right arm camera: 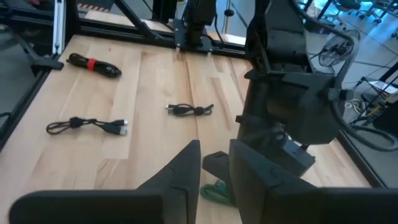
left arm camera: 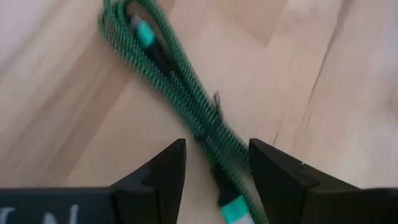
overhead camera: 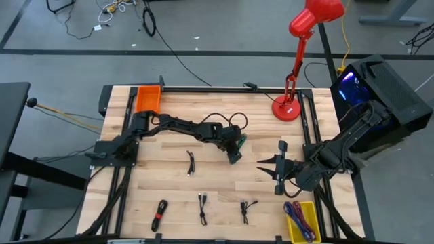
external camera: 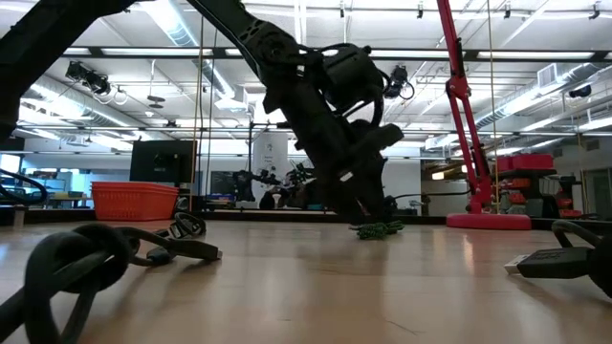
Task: Pick & Place USB Port
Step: Put the green patterned charger cable into the yellow bin
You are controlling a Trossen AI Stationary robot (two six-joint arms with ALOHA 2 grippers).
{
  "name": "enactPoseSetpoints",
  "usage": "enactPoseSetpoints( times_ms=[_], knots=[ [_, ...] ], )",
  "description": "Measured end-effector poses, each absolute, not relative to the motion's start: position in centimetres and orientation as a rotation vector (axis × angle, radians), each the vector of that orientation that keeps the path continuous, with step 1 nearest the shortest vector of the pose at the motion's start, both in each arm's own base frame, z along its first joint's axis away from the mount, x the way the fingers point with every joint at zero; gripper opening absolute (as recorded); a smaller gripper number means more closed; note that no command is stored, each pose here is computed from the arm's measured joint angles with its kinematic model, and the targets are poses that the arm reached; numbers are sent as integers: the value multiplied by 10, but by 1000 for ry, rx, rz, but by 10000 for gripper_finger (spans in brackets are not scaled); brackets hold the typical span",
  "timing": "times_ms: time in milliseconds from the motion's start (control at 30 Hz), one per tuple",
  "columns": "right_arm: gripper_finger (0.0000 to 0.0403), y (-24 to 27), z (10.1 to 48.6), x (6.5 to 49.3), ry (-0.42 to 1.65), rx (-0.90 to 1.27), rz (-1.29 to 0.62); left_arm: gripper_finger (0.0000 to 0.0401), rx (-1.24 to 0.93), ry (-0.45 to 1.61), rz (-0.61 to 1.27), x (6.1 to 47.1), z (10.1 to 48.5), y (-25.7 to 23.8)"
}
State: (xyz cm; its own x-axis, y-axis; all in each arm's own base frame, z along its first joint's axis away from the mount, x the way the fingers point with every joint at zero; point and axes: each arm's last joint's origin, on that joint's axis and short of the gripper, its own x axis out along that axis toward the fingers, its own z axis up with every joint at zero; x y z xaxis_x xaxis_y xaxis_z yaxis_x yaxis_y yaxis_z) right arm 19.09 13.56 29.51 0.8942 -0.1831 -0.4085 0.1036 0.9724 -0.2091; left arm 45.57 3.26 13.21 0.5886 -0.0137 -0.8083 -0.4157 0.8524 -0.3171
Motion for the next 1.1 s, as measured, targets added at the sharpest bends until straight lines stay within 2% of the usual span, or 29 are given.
enactPoseSetpoints(
  times_ms=[200, 333, 400, 500, 533, 700, 867, 1100],
  knots=[
    [86, 135, 294, 191, 447, -191, -150, 179, -535, 889, 216, 463, 123, 23],
    [86, 135, 294, 191, 447, -190, -150, 160, -527, 911, 290, 462, 117, 21],
    [86, 135, 295, 191, 446, -189, -150, 126, -539, 927, 316, 460, 116, 22],
    [86, 136, 295, 191, 448, -186, -143, 42, -551, 954, 311, 458, 114, 26],
    [86, 136, 294, 191, 449, -186, -142, 25, -541, 960, 307, 457, 114, 27],
    [86, 135, 293, 190, 458, -191, -152, 20, -515, 952, 313, 457, 116, 27],
    [86, 128, 287, 185, 491, -193, -274, 19, -412, 944, 363, 449, 136, 33],
    [86, 123, 280, 178, 537, -128, -337, 18, -298, 784, 399, 433, 212, 48]
  ],
)
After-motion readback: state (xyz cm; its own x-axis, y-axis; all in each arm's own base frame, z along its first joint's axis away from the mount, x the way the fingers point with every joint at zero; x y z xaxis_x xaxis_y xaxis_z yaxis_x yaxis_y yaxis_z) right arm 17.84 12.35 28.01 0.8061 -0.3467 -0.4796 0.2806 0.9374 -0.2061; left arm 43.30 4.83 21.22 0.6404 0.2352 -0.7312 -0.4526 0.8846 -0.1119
